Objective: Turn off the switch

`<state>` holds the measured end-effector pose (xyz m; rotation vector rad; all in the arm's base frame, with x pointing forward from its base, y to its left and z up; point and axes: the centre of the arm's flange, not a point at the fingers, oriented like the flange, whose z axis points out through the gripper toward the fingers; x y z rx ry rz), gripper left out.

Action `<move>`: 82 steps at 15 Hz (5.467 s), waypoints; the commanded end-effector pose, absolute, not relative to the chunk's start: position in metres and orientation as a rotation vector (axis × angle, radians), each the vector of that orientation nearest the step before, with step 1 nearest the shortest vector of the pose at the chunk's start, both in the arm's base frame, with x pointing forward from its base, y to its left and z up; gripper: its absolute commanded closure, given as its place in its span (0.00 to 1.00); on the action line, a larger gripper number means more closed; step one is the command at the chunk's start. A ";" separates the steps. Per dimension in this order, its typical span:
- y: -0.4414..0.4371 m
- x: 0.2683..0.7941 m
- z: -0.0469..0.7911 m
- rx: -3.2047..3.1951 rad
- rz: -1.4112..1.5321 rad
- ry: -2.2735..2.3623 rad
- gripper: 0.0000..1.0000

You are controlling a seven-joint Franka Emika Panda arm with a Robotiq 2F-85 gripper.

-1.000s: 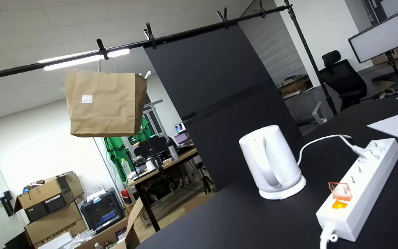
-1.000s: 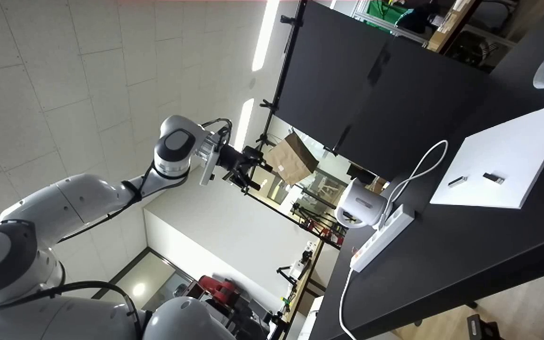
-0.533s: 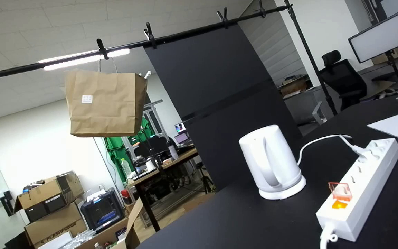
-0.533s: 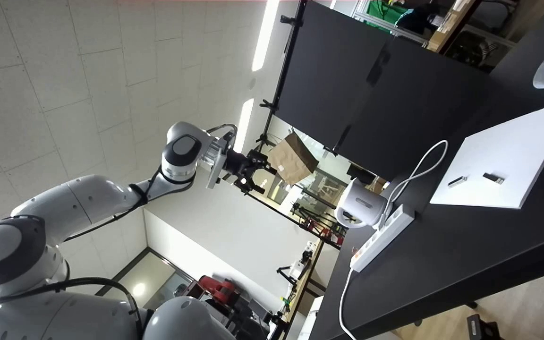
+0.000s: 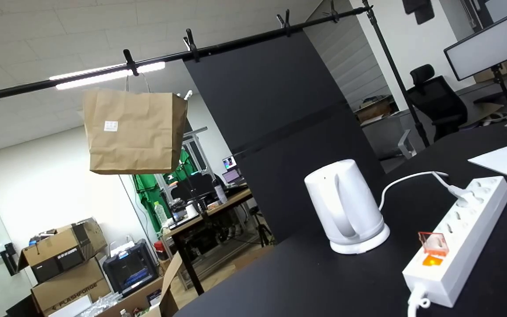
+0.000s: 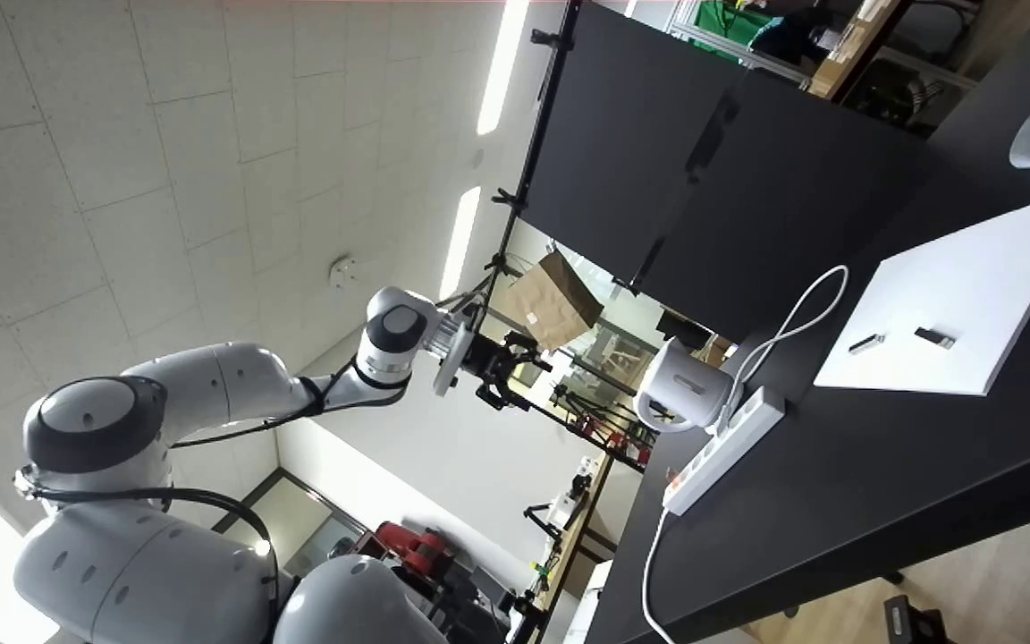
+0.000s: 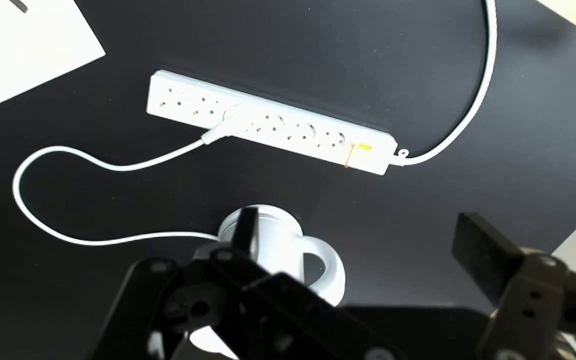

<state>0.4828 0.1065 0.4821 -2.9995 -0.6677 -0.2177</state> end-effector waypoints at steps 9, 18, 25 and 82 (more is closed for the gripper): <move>0.160 0.485 0.442 -3.005 -0.121 -0.881 0.00; 0.159 0.491 0.440 -3.034 -0.170 -0.857 0.00; 0.172 0.527 0.410 -2.987 -0.307 -0.902 0.40; 0.239 0.531 0.178 -3.072 -0.353 -0.826 1.00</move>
